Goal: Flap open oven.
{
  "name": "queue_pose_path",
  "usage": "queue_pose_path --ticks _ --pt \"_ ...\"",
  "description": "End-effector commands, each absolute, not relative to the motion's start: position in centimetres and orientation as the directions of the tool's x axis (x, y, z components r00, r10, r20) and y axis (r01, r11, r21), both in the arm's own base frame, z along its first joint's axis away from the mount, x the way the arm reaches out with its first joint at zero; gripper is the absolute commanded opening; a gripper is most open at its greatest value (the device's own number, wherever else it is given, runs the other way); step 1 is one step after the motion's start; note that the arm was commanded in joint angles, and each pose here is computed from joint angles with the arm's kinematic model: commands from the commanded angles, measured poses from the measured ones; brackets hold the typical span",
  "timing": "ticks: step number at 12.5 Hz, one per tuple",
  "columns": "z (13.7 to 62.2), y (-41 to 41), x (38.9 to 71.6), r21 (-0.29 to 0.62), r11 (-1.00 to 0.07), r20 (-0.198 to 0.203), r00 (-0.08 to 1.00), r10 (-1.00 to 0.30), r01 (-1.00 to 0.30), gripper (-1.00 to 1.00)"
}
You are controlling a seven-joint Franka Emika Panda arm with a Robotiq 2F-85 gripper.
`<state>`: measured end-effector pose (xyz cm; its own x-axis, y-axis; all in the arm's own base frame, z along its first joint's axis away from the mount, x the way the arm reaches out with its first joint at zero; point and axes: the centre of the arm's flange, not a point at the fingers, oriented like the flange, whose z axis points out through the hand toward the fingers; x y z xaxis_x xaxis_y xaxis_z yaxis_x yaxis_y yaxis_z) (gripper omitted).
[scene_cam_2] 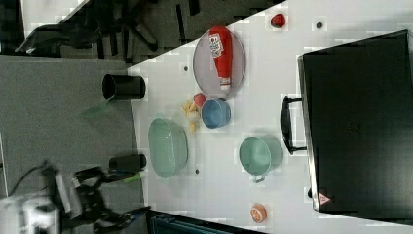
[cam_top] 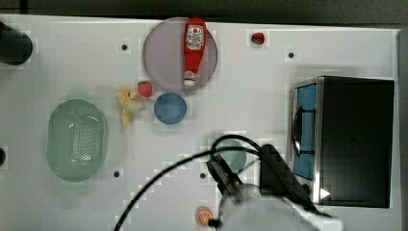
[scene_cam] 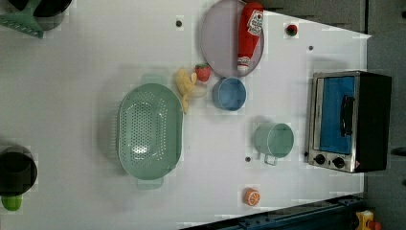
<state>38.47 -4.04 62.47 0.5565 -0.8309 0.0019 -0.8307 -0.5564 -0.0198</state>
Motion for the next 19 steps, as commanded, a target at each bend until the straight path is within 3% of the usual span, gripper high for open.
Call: queue_pose_path --ticks 1,6,7,10,15,19 --pt "61.2 -4.1 40.2 0.007 -0.502 -0.011 0.502 -0.865 -0.865 0.65" --pt "60.8 -4.8 40.3 0.013 -0.49 -0.018 0.49 -0.871 -0.871 -0.55" --pt "60.2 -5.2 40.5 0.019 -0.486 -0.023 0.486 -0.874 -0.874 -0.65" --pt "56.9 -7.7 41.8 0.043 -0.615 -0.011 0.615 -0.788 -0.787 -0.65" --pt "49.3 -15.7 44.4 0.034 -0.906 -0.003 0.907 -0.422 -0.422 -0.65" --pt "44.5 -22.9 46.0 0.067 -0.994 0.065 0.994 -0.086 -0.091 -0.65"
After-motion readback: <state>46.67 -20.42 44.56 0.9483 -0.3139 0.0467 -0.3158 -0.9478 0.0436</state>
